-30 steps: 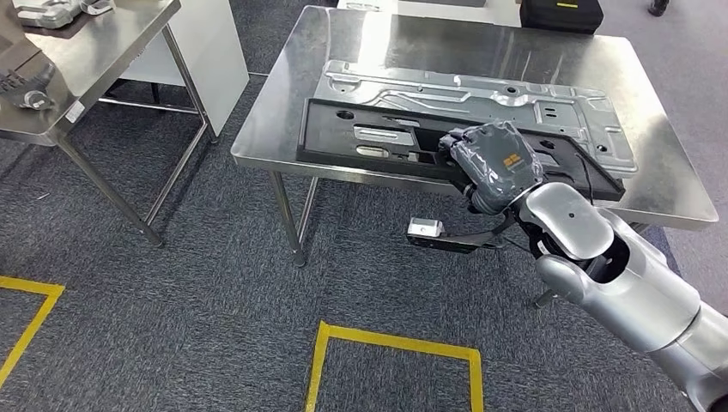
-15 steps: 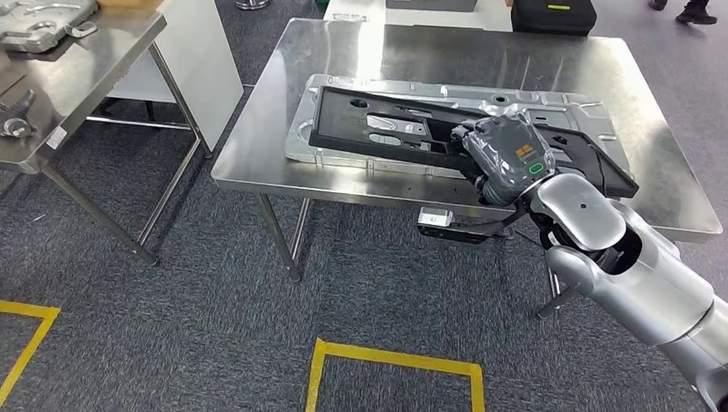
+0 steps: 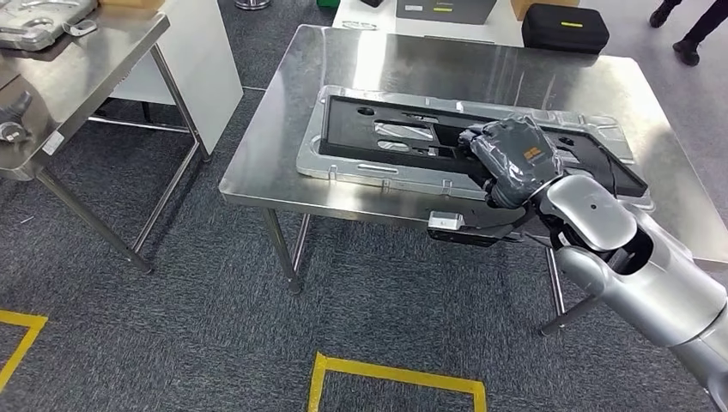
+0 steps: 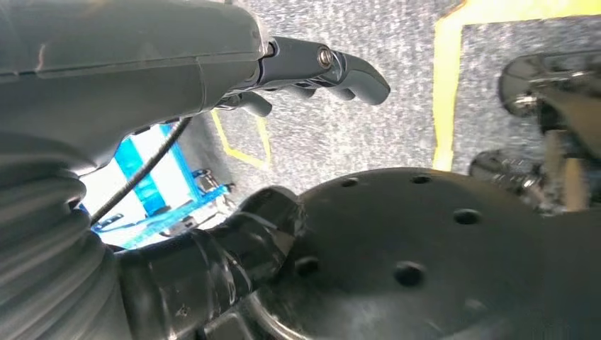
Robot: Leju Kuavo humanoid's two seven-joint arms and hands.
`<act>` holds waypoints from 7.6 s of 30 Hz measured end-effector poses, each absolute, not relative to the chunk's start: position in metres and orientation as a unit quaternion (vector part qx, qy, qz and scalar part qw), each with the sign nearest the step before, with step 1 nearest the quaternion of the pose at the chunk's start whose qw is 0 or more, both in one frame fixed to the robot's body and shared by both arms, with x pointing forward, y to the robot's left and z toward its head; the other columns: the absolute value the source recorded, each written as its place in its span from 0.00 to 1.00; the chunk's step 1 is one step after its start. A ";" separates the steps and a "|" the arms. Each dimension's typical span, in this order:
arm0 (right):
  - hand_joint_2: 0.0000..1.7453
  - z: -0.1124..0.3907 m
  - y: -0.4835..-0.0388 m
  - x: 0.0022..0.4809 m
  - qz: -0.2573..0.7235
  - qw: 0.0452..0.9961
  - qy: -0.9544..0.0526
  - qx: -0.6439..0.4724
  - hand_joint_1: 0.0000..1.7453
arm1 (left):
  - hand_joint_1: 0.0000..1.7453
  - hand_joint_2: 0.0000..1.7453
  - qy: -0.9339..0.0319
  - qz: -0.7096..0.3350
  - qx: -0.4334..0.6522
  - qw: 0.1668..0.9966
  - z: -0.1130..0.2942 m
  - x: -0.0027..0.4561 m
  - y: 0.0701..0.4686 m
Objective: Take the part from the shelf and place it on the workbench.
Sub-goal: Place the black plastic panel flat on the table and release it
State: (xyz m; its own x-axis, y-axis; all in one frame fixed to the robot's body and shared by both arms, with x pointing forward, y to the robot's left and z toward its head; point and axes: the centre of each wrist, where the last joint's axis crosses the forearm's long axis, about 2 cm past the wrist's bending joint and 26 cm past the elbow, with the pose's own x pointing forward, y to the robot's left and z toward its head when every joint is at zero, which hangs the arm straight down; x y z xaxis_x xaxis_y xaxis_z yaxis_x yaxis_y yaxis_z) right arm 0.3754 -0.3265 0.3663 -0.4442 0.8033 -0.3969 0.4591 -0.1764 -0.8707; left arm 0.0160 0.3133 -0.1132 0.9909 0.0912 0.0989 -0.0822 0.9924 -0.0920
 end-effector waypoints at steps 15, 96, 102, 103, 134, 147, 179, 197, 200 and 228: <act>1.00 0.361 -0.331 0.375 0.581 0.157 -0.618 -0.505 1.00 | 0.00 1.00 -0.054 0.048 -0.046 0.996 -0.113 0.019 0.312; 1.00 0.249 -0.289 0.397 0.696 0.202 -0.512 -0.462 1.00 | 0.00 1.00 -0.061 0.063 -0.049 0.995 -0.113 0.021 0.307; 1.00 0.237 -0.285 0.397 0.707 0.207 -0.505 -0.451 1.00 | 0.00 1.00 -0.063 0.062 -0.049 0.995 -0.113 0.020 0.307; 1.00 0.236 -0.285 0.397 0.707 0.207 -0.504 -0.450 1.00 | 0.00 1.00 -0.063 0.062 -0.049 0.995 -0.113 0.020 0.307; 0.00 0.221 -0.281 0.394 0.719 0.220 -0.499 -0.432 0.00 | 0.00 0.25 -0.070 0.067 -0.054 0.994 -0.113 0.020 0.308; 0.00 0.221 -0.280 0.394 0.715 0.221 -0.502 -0.433 0.00 | 0.00 0.00 -0.071 0.076 -0.056 0.993 -0.113 0.019 0.307; 0.00 0.261 -0.233 0.323 0.565 0.146 -0.685 -0.437 0.00 | 0.00 0.00 -0.059 0.080 -0.069 0.993 -0.113 0.018 0.292; 0.00 0.254 -0.228 0.318 0.561 0.157 -0.683 -0.441 0.00 | 0.00 0.00 -0.040 0.053 -0.045 0.997 -0.114 0.016 0.296; 0.00 0.253 -0.208 0.317 0.551 0.159 -0.685 -0.449 0.00 | 0.00 0.00 -0.040 0.051 -0.037 0.997 -0.114 0.016 0.301; 0.00 0.254 -0.154 0.314 0.537 0.158 -0.709 -0.430 0.00 | 0.00 0.00 -0.044 0.035 -0.026 0.998 -0.113 0.014 0.304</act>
State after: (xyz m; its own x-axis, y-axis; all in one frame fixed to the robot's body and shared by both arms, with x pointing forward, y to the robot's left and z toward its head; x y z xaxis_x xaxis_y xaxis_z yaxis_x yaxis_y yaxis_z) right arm 0.3141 -0.1541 0.2540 -0.5802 0.7792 -0.2372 0.4393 0.0541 -0.8967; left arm 0.0141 0.3037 -0.1134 0.9937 0.0723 0.0858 -0.0679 0.9962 -0.0540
